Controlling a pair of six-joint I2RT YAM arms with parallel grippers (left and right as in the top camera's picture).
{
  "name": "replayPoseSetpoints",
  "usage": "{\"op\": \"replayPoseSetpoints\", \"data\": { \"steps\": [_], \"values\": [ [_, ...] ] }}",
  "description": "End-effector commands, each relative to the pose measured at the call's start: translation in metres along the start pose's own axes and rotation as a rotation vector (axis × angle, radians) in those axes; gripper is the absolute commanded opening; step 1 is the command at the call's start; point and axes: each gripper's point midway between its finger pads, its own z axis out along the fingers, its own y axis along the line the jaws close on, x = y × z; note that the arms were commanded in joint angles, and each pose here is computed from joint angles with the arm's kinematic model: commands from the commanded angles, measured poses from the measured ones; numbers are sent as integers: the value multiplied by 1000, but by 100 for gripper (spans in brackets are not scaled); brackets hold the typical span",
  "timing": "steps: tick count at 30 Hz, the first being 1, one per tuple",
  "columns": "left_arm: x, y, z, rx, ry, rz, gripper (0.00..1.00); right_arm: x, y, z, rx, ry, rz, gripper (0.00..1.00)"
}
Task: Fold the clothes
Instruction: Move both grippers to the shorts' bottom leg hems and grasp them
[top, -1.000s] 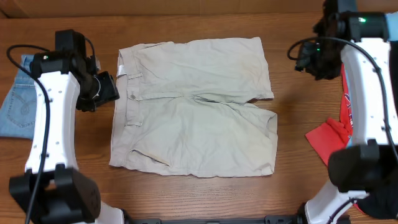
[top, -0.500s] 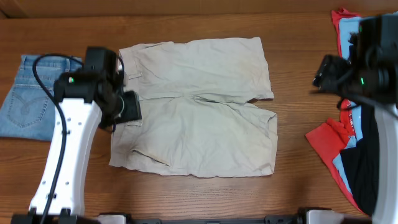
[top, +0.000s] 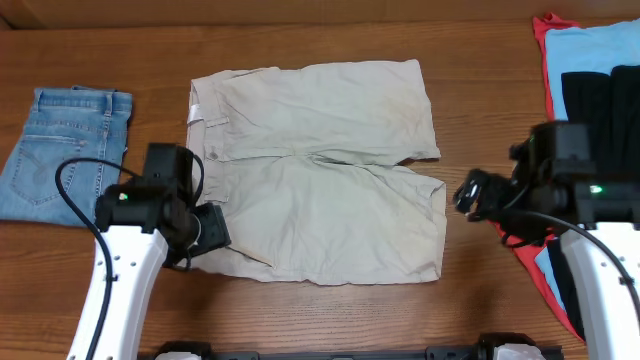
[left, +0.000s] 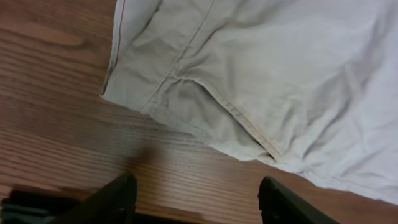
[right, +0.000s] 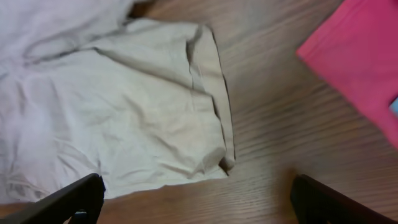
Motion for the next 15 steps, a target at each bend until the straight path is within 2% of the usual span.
{"op": "replayPoseSetpoints", "data": {
  "steps": [1,8,15],
  "values": [
    [6,12,13,-27,-5,-166,65,13,-1,17,-30,48,12,100],
    [9,39,41,-34,-14,-331,66,18,-5,30,-24,63,18,100],
    [9,74,58,-42,-12,-482,76,16,-5,30,-27,54,12,100]
  ]
}}
